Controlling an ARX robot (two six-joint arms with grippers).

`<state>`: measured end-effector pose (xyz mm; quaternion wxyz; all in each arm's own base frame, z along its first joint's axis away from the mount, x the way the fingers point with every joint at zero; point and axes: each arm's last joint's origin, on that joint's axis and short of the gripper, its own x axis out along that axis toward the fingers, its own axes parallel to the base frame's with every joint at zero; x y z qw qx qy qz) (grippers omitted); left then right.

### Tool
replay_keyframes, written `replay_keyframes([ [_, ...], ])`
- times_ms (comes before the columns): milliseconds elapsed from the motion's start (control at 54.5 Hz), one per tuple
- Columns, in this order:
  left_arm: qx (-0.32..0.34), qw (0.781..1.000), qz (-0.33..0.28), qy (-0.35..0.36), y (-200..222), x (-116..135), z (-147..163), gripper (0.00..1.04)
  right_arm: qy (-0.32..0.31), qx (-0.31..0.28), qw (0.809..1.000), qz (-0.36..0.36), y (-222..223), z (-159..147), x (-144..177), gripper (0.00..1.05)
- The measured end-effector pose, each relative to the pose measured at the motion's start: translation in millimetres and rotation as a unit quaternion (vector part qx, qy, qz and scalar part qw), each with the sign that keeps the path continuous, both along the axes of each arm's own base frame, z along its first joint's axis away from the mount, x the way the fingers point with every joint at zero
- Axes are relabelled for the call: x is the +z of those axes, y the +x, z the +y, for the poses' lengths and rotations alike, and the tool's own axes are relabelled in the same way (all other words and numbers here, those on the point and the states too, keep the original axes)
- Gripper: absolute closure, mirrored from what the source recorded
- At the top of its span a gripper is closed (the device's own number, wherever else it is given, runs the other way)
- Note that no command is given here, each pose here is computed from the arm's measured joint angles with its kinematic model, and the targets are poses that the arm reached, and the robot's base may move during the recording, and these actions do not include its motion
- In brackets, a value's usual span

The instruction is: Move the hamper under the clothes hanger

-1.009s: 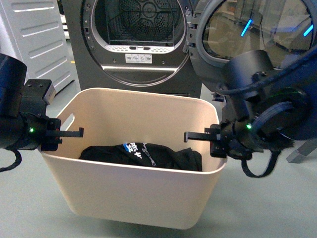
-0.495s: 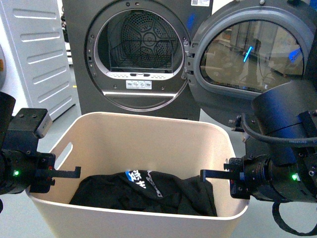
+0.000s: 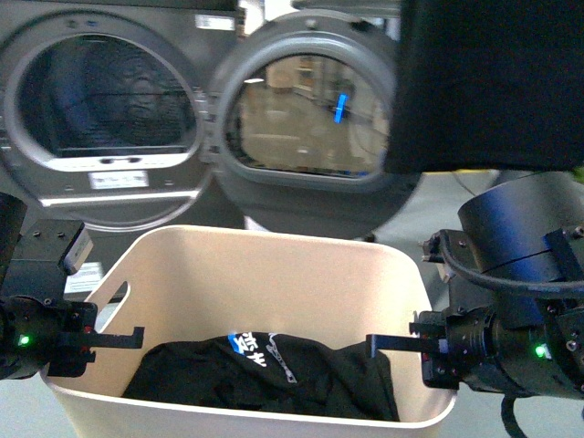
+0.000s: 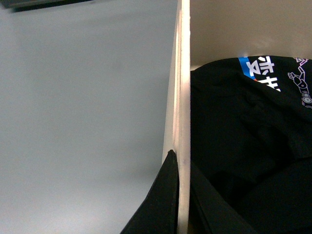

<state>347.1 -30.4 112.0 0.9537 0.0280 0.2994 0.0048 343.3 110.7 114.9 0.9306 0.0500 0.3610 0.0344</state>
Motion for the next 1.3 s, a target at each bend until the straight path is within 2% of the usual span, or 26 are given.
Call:
replay_keyframes([
  [183, -0.009, 1.000, -0.002, -0.002, -0.4, 0.9, -6.4, 1.01, -0.005, -0.014, 1.000, -0.002, 1.6, -5.9, 0.5, 1.02],
  [1302, -0.004, 1.000, -0.003, -0.001, -0.1, 1.4, -3.2, 1.01, 0.000, -0.004, 1.000, -0.003, 0.4, -2.3, 1.8, 1.02],
])
